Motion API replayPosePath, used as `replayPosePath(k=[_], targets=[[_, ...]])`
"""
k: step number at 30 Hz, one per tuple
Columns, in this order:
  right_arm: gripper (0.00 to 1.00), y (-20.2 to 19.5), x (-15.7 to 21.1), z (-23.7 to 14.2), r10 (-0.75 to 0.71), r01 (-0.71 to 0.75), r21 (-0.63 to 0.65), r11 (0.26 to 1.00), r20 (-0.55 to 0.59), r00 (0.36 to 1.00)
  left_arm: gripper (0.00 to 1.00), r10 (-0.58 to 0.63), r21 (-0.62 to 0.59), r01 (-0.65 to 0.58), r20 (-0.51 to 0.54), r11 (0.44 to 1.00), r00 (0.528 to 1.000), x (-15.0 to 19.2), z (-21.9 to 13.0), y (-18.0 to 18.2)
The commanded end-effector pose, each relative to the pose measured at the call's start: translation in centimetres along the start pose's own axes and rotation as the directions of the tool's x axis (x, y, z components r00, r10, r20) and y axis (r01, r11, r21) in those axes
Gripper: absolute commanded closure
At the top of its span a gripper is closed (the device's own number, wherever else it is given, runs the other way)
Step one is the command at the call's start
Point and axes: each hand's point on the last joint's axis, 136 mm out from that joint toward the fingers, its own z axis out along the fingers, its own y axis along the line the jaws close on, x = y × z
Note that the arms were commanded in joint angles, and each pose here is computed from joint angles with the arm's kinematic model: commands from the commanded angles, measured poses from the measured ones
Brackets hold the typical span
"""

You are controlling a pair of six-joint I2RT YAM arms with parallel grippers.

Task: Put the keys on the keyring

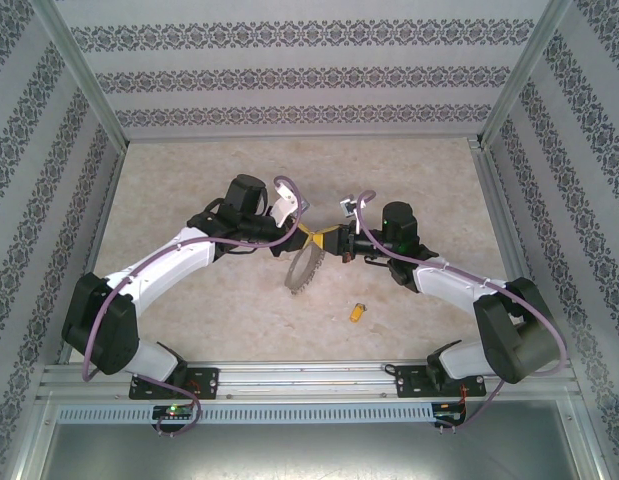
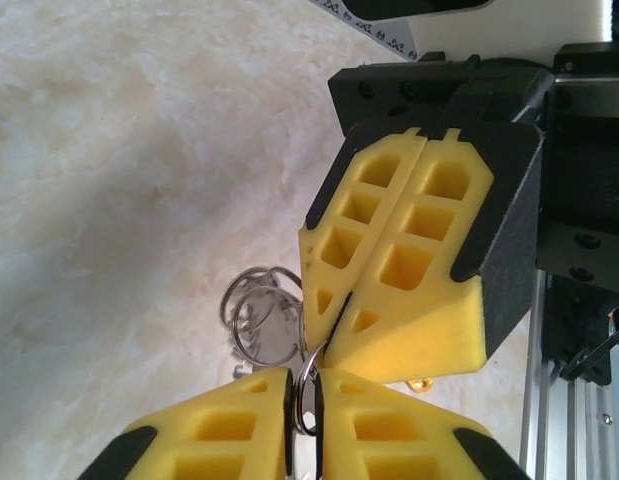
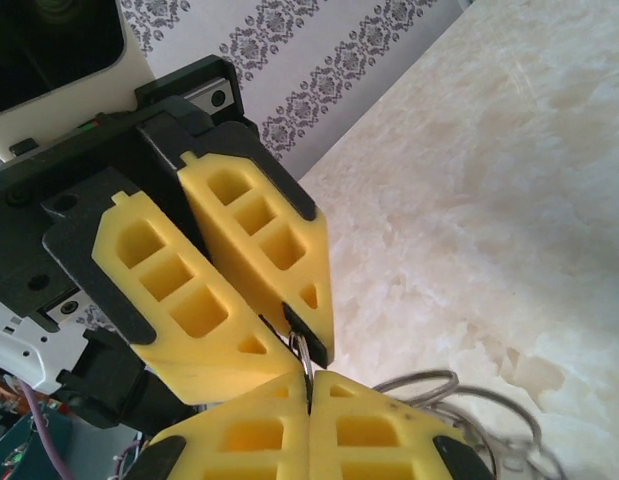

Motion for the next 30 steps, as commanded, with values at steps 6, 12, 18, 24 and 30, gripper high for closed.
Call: replayPosePath(k=[6,12,18,24,30], targets=[[1.0,0.3,-1.4,0.3,-0.076,0.076,-0.005,0.997,0.05,0.996,0.62,0.017,-0.095,-0.01,0.068,0.995,0.998,-2.4,-1.3,0.0],[1.0,0.2,-1.8,-0.1,-0.091,0.092,-0.001,0.996,0.071,0.993,0.58,-0.052,-0.135,0.067,0.111,0.989,0.992,-2.6,-2.1,1.3],[1.0,0.1,-2.3,-0.5,-0.092,0.092,-0.003,0.996,0.085,0.992,0.58,-0.145,-0.032,0.152,0.159,0.988,0.977,-2.8,-1.9,0.8],[1.0,0.1,-2.8,-0.8,-0.102,0.103,-0.004,0.995,0.107,0.989,0.6,-0.226,0.077,0.214,0.217,0.974,0.95,-3.1,-2.0,0.6],[1.0,0.0,-2.8,-0.8,-0.098,0.099,-0.004,0.995,0.108,0.989,0.61,-0.262,0.147,0.231,0.243,0.962,0.934,-3.3,-1.7,0.1]])
